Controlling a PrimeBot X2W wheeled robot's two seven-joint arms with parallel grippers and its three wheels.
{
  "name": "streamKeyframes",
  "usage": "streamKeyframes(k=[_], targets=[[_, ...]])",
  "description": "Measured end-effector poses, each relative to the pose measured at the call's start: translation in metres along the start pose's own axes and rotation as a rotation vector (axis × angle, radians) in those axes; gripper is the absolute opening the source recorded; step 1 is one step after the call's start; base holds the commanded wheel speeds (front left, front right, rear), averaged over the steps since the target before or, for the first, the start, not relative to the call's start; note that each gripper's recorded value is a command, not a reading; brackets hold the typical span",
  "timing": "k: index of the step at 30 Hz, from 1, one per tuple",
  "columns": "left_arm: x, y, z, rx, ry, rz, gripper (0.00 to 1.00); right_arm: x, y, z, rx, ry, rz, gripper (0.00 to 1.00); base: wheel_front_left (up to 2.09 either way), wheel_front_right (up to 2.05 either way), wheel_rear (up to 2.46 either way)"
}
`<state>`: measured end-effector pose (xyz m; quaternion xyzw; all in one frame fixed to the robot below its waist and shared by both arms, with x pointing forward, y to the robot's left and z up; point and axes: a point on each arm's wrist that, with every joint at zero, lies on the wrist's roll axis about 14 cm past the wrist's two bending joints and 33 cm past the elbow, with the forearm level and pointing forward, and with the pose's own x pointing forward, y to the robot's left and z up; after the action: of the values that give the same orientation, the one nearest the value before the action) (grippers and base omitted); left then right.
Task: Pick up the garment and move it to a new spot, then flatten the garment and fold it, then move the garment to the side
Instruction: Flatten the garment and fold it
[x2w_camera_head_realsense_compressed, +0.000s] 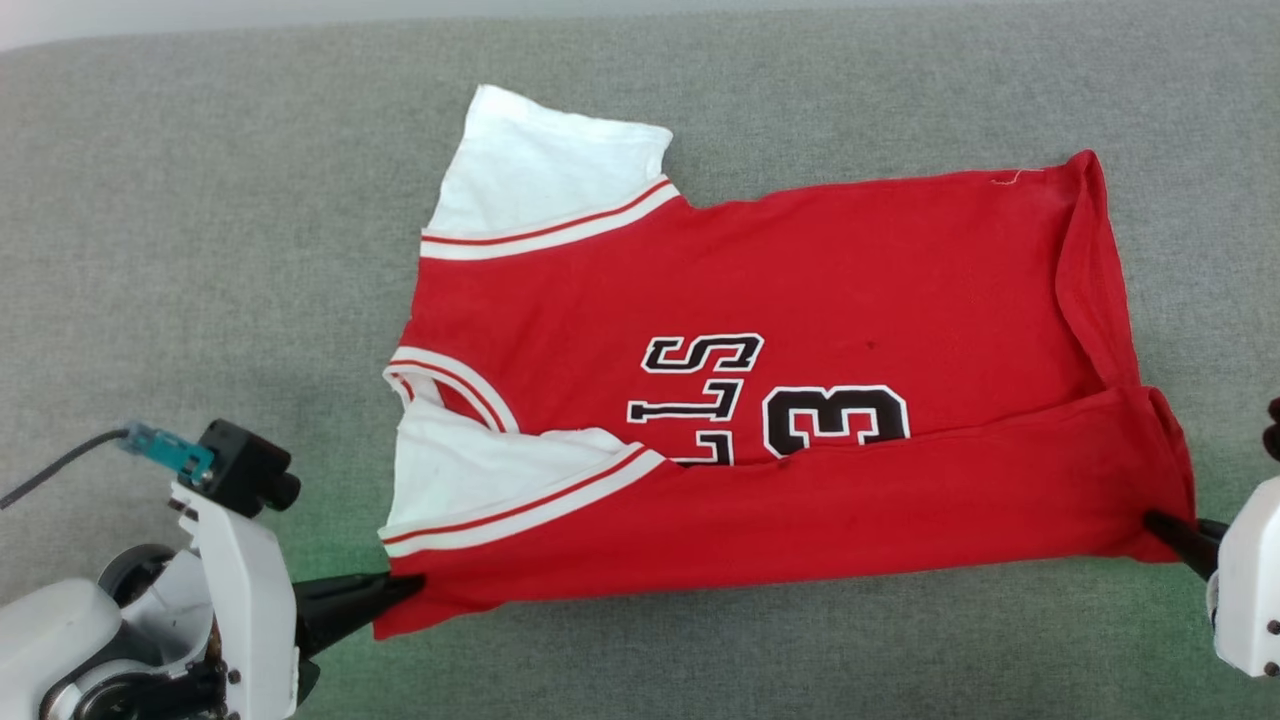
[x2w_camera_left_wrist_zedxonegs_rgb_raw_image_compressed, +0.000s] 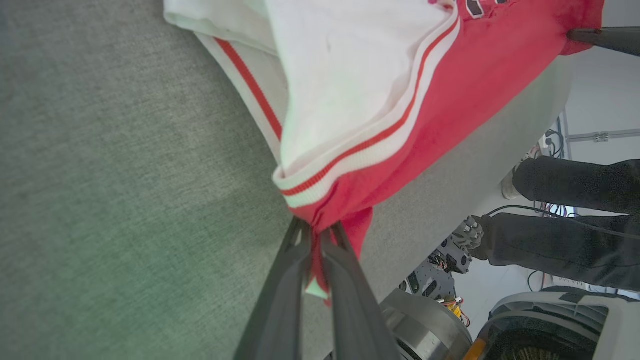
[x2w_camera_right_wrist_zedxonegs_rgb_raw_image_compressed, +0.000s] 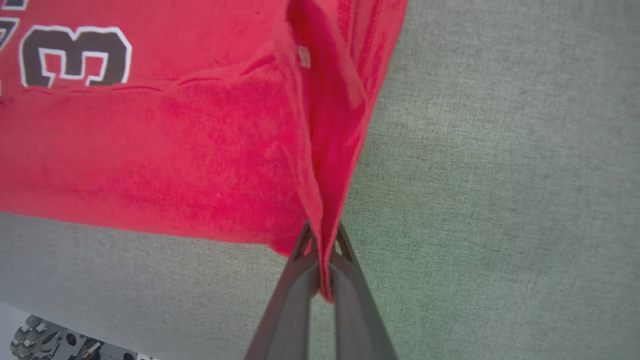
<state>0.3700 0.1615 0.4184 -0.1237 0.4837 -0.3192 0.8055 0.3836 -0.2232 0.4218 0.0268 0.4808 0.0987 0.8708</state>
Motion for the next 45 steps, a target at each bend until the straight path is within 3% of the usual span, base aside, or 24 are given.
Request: streamKeyframes(k=[1,2,3,4,5,12,17,25,30,35,40,45], targets=[[0.0,0.0,0.0,-0.001,-0.004,-0.001,0.0,-0.001,0.0,0.001,0.002,-0.007,-0.002,0.0,0.0,0.0,0.0],[0.0,-0.001,0.001,-0.001,-0.011,-0.001,0.18,-0.003,-0.001,0.002,0.003,-0.018,-0.005,0.29,0.0,0.0,0.0],[-0.001,-0.001,0.002,-0.001,-0.021,0.0,0.43,-0.004,-0.002,0.005,0.004,-0.035,-0.01,0.47,0.0,0.0,0.0],[-0.001,-0.001,0.004,0.0,-0.034,0.002,0.77,-0.005,-0.003,0.007,0.007,-0.052,-0.014,0.85,0.0,0.0,0.0],[-0.002,0.0,0.006,-0.002,-0.047,0.006,1.0,-0.007,-0.003,0.009,0.016,-0.069,-0.014,1.0,0.0,0.0,0.0],[-0.013,-0.002,0.037,-0.021,-0.29,0.035,1.0,-0.027,0.003,0.048,0.013,-0.316,-0.019,1.0,0.0,0.0,0.0],[-0.027,0.012,0.051,-0.048,-0.531,0.133,1.0,-0.039,0.013,0.077,-0.03,-0.553,-0.032,1.0,0.0,0.0,0.0],[-0.037,0.033,0.054,-0.1,-0.733,0.268,1.0,-0.041,0.027,0.098,-0.022,-0.845,-0.032,1.0,0.0,0.0,0.0],[-0.061,0.044,0.091,-0.007,-0.902,0.342,1.0,-0.054,0.03,0.114,-0.018,-1.012,-0.062,1.0,0.0,0.0,0.0],[-0.073,0.044,0.138,0.133,-0.99,0.355,1.0,-0.06,0.038,0.115,-0.026,-1.071,-0.074,1.0,0.0,0.0,0.0],[-0.061,0.029,0.218,0.33,-0.977,0.315,1.0,-0.07,0.035,0.118,0.026,-1.131,-0.086,1.0,0.0,0.0,0.0],[-0.052,0.028,0.286,0.368,-0.975,0.322,1.0,-0.076,0.031,0.12,0.042,-1.174,-0.104,1.0,0.0,0.0,0.0]])
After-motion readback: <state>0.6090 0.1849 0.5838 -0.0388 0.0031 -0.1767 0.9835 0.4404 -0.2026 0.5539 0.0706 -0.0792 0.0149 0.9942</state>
